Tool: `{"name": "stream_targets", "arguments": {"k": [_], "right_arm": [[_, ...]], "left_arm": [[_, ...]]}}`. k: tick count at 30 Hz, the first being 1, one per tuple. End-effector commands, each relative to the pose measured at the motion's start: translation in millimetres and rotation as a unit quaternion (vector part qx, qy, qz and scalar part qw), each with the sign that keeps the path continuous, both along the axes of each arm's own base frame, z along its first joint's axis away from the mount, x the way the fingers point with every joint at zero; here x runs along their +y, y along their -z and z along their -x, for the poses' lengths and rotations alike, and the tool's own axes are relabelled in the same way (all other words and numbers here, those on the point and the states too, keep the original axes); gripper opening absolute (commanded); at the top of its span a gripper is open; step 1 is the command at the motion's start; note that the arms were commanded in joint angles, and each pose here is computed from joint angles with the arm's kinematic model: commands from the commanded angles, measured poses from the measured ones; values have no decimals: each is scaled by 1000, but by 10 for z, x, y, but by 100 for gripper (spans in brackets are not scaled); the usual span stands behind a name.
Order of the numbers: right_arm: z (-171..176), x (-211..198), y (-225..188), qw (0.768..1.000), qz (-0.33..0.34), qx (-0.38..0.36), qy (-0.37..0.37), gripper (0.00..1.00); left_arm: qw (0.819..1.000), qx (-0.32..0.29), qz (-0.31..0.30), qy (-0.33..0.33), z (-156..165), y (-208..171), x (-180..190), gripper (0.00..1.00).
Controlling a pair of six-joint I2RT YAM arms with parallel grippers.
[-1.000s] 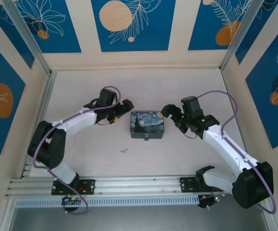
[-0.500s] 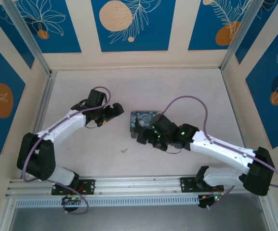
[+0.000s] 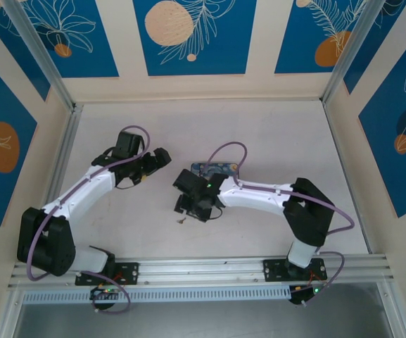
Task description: Unlock a padlock with a key
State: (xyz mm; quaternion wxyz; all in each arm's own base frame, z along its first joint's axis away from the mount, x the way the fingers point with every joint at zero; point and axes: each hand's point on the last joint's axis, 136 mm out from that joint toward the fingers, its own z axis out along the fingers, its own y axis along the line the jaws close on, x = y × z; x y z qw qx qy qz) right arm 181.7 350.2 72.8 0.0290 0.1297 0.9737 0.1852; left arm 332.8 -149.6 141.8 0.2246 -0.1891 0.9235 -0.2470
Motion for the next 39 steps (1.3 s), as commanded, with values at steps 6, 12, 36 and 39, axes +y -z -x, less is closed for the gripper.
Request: {"name": "stream_targets", "arguments": {"k": [6,12,36,39], "right_arm": [[106,249,248,998,26,50,10,58],[145,239,356,997,37,62,13,56],[276,-563,-21,986,153,-63,-35,59],[204,-762,-24,982,165,-78,-39,59]], "left_arm": [[1000,-8,3,-11,17,-68,153,100],[1000,-7,6,-11,36,-51,171,100],[1000,-13,17,-8,24,-68,157,100],[1000,-12,17,-8,22,-66,152,100]]}}
